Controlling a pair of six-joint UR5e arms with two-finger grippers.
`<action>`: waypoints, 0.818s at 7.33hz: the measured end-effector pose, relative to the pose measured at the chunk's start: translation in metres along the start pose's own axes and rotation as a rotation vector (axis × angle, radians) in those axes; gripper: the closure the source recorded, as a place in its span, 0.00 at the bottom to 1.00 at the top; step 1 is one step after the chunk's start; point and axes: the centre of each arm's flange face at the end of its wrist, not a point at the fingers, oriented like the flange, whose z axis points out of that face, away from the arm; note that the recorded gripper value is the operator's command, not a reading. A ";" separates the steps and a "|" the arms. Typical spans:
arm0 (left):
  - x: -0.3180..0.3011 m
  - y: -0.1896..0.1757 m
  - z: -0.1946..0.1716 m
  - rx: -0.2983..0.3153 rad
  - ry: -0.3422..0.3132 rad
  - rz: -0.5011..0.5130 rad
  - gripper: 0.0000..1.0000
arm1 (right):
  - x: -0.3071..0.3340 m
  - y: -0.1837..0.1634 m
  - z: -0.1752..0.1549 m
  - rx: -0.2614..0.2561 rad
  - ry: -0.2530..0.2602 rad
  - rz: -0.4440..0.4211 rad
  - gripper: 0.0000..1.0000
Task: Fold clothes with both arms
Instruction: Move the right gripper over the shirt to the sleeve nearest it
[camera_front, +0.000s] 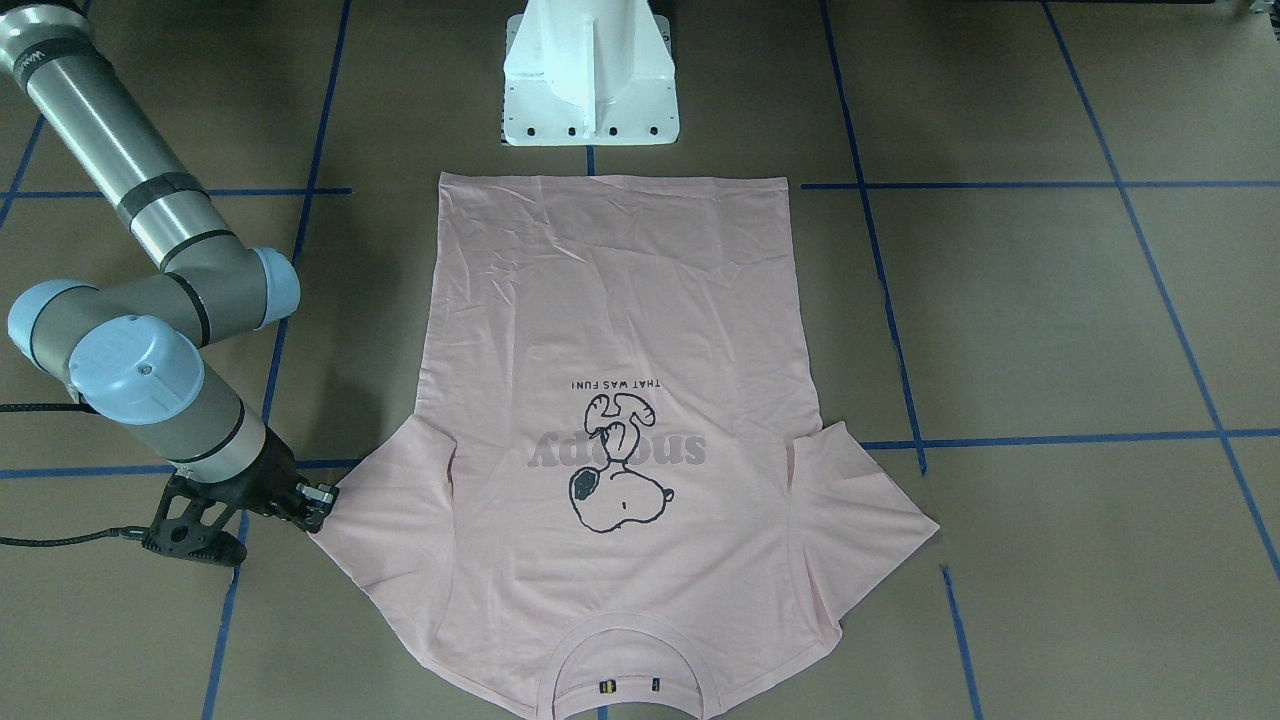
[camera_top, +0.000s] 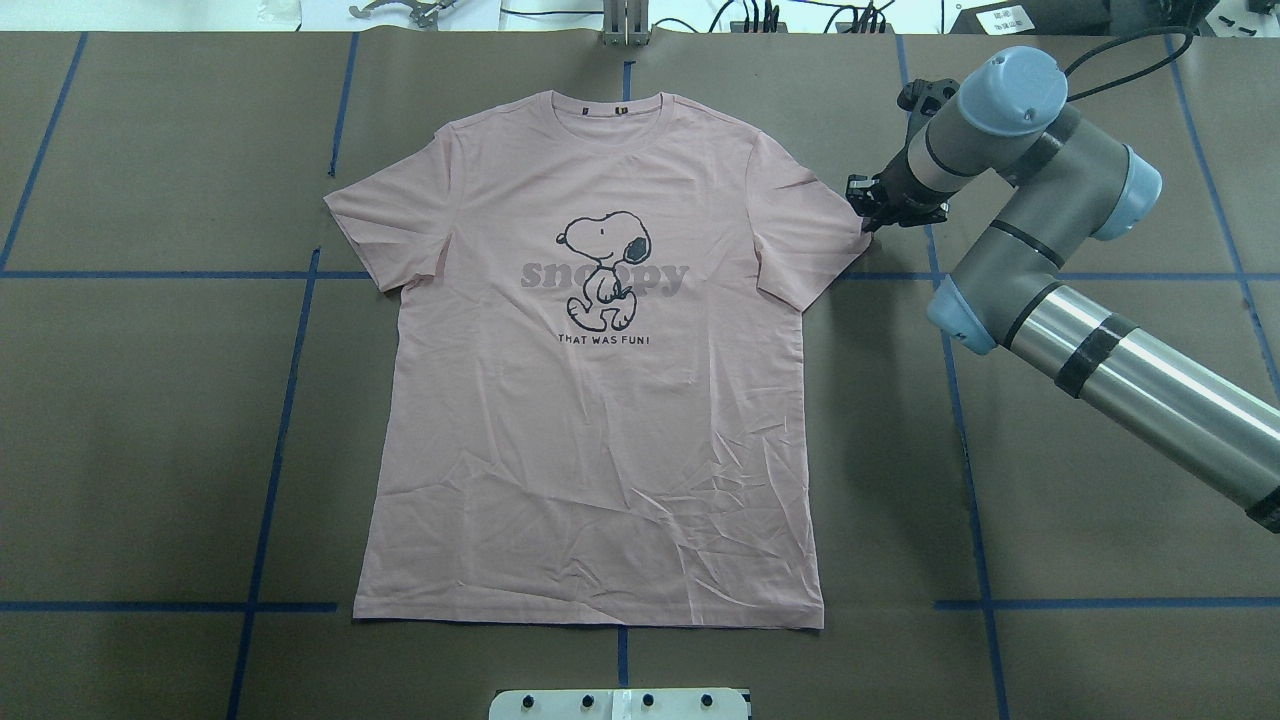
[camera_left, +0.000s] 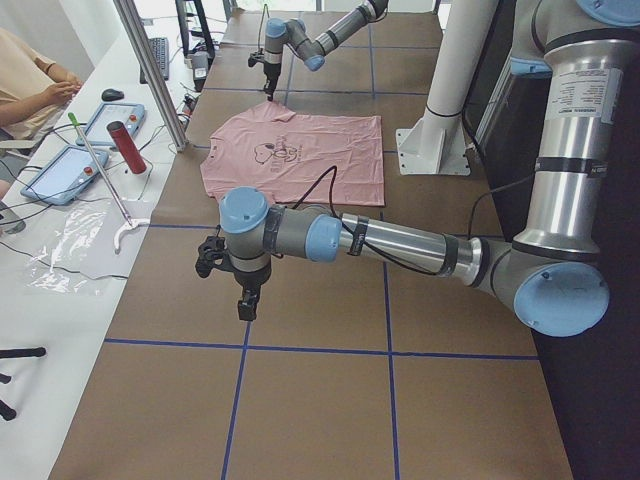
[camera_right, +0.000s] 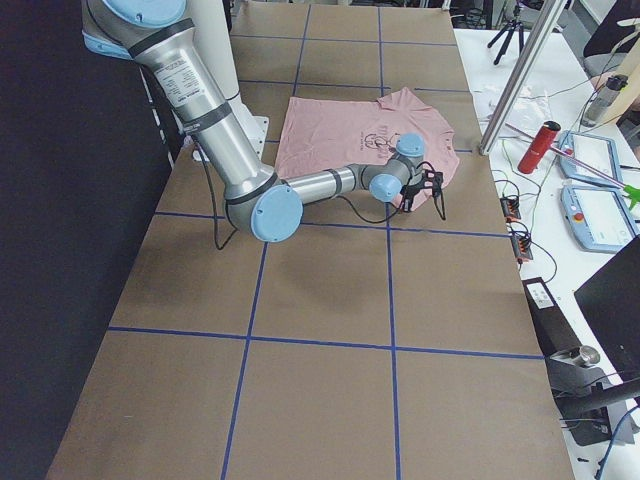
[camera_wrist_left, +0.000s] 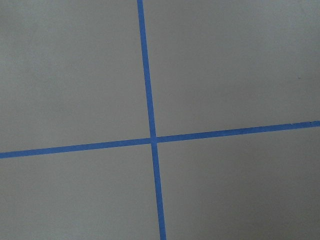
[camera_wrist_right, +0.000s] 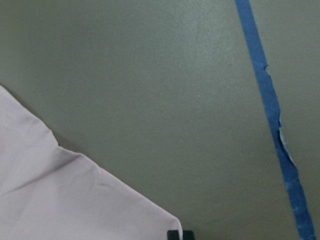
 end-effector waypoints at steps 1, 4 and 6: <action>0.000 0.000 0.000 -0.001 0.000 -0.001 0.00 | -0.018 0.000 -0.010 0.008 -0.025 -0.007 1.00; 0.002 0.002 0.001 -0.004 0.029 -0.003 0.00 | -0.119 0.036 -0.009 0.057 -0.075 0.026 1.00; 0.004 0.002 0.001 -0.003 0.045 -0.003 0.00 | -0.164 0.041 0.008 0.101 -0.049 0.045 0.01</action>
